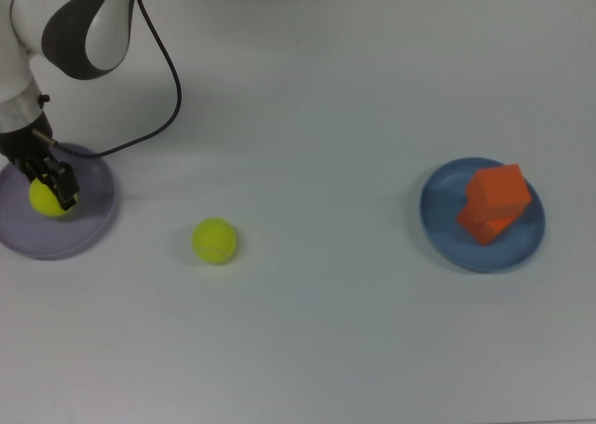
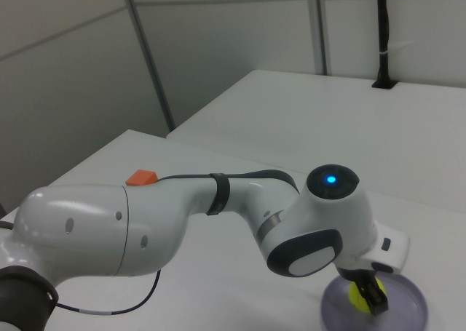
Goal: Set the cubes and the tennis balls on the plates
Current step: 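Carry the tennis ball to the lavender plate and release it, then move the gripper to the other tennis ball and grasp it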
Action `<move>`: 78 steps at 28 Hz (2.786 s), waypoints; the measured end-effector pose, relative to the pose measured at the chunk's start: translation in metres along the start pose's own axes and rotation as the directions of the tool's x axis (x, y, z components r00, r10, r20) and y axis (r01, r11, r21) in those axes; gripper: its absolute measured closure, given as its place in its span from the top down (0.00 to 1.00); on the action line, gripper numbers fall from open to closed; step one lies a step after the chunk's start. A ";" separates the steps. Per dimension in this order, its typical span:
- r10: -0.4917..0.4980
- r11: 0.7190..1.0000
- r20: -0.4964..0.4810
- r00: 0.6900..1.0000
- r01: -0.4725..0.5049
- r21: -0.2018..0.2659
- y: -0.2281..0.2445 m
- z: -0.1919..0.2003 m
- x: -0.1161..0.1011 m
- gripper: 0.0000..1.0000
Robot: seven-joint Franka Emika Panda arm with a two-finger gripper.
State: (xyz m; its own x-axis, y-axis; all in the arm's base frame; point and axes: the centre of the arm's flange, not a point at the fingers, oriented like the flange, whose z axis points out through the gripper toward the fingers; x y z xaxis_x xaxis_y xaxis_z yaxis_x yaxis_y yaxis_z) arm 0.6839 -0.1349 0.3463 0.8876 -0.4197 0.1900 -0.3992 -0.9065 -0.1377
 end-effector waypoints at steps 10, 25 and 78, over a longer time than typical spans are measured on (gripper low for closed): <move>0.006 0.999 -0.051 0.999 -0.004 0.037 -0.011 -0.026 0.013 1.00; -0.077 0.981 -0.047 0.996 0.084 0.176 -0.142 -0.060 -0.025 1.00; -0.166 0.979 0.017 0.986 0.163 0.121 -0.211 0.054 -0.084 0.79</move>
State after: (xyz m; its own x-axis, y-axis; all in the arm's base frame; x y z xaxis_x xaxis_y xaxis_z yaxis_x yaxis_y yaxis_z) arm 0.7058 0.0940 0.3070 0.9454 -0.2623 0.1935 -0.2183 -0.9504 -0.2217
